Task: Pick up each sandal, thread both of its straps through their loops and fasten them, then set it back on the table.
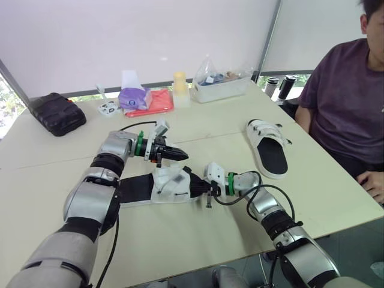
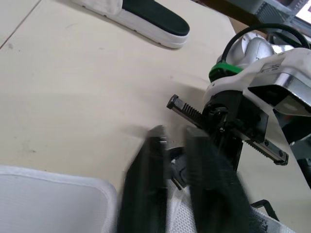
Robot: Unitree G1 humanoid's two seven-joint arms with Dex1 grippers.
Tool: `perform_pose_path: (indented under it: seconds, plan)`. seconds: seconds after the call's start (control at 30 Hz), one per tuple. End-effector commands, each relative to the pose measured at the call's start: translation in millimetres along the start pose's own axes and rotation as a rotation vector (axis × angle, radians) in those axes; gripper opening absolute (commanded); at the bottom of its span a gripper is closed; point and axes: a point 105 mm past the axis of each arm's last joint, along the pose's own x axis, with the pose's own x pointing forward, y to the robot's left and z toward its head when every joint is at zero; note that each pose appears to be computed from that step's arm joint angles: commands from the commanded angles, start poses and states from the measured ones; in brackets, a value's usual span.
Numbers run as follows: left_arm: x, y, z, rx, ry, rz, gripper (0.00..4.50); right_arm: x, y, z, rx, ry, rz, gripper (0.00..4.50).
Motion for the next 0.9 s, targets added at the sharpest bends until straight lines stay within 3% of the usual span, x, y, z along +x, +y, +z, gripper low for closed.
perform_pose_path:
  seconds: [0.03,0.13,0.17,0.67,0.77,0.9]
  plan:
    - [-1.9,-3.3,9.6,0.033,0.006,-0.023,2.77,1.8,30.6,-56.6,0.128,0.201,0.068,0.0]
    - [1.4,-4.2,8.1,0.04,0.02,-0.033,4.29,2.2,31.3,-56.5,0.129,0.199,0.067,0.0]
    - [2.5,-4.8,7.2,0.039,0.028,-0.039,4.43,2.1,31.7,-56.7,0.13,0.199,0.068,0.0]
    - [14.8,-12.8,-15.9,0.053,0.184,-0.125,4.43,1.6,35.9,-57.8,0.134,0.196,0.063,0.0]
    - [14.6,-11.7,-14.2,0.052,0.175,-0.116,3.69,1.9,35.6,-57.8,0.134,0.195,0.06,0.0]
    - [13.8,-11.9,-13.9,0.054,0.171,-0.118,1.86,2.1,35.0,-57.9,0.135,0.195,0.057,0.0]
